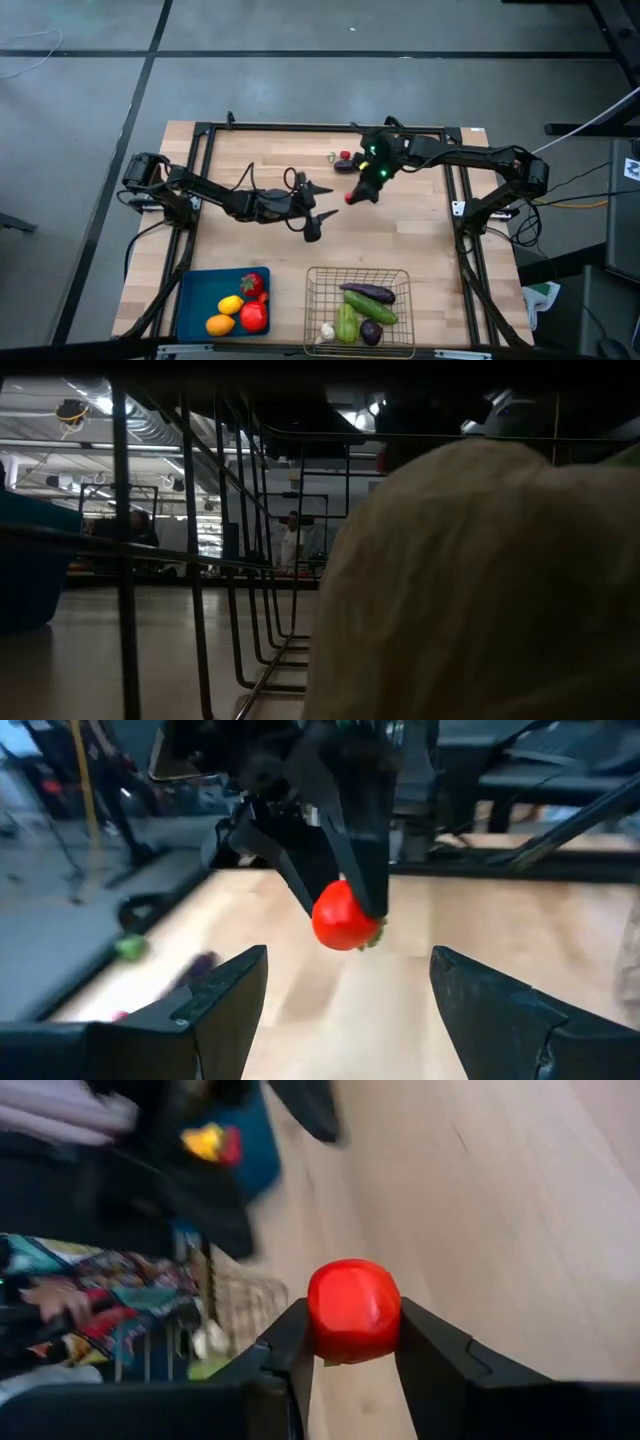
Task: Sort produce into baskets
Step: Put the small tomato into the blue bin
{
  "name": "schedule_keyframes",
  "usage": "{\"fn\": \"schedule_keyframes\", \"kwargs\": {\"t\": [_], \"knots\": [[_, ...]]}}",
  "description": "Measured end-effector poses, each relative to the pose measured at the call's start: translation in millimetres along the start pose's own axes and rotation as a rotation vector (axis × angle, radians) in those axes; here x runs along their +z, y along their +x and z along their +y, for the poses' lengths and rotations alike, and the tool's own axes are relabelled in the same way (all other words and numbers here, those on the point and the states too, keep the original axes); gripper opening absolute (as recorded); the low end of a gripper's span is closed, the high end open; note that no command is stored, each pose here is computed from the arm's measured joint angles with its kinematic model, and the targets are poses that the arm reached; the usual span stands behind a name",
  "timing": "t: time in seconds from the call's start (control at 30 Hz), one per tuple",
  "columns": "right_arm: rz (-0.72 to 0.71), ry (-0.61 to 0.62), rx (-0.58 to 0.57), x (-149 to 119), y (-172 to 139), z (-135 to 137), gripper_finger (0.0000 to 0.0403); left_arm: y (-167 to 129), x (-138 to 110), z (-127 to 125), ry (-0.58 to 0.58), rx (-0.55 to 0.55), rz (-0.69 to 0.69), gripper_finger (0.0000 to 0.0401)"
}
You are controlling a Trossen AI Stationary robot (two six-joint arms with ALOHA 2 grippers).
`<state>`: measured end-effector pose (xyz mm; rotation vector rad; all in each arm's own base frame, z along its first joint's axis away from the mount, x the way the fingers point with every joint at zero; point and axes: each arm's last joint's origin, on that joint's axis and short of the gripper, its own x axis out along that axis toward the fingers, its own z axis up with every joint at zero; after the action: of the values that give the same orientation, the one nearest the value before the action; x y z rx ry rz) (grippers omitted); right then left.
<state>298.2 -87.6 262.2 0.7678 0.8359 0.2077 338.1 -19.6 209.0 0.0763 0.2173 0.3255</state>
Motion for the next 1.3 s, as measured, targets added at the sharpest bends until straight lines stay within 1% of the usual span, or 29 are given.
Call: {"fn": "schedule_keyframes", "kwargs": {"t": [0.1, 0.3, 0.47, 0.67, 0.93, 1.2, 1.3], "knots": [[-0.057, -0.007, 0.039, 7, 0, 3, 0.0117, 0, 2, 1, 0.057, 0.036, -0.018, 0.0276], [-0.131, -0.045, 0.070, 16, -1, 7, 0.0117, 0, 9, 1, 0.154, 0.049, -0.082, 0.0276], [-0.168, -0.078, 0.085, 20, -2, 9, 0.0117, 0, 9, 2, 0.176, 0.052, -0.084, 0.0276], [-0.198, -0.107, 0.097, 23, -3, 11, 0.0117, 1, 9, 6, 0.172, 0.064, -0.083, 0.0276], [-0.195, -0.104, 0.096, 23, -3, 11, 0.0117, 3, 9, 10, 0.225, 0.080, -0.080, 0.0276], [-0.195, -0.105, 0.096, 23, -3, 11, 0.0117, 4, 10, 13, 0.242, 0.090, -0.080, 0.0276], [-0.198, -0.104, 0.092, 23, -3, 11, 0.0117, 5, 14, 13, 0.255, 0.092, -0.091, 0.0276]]}}
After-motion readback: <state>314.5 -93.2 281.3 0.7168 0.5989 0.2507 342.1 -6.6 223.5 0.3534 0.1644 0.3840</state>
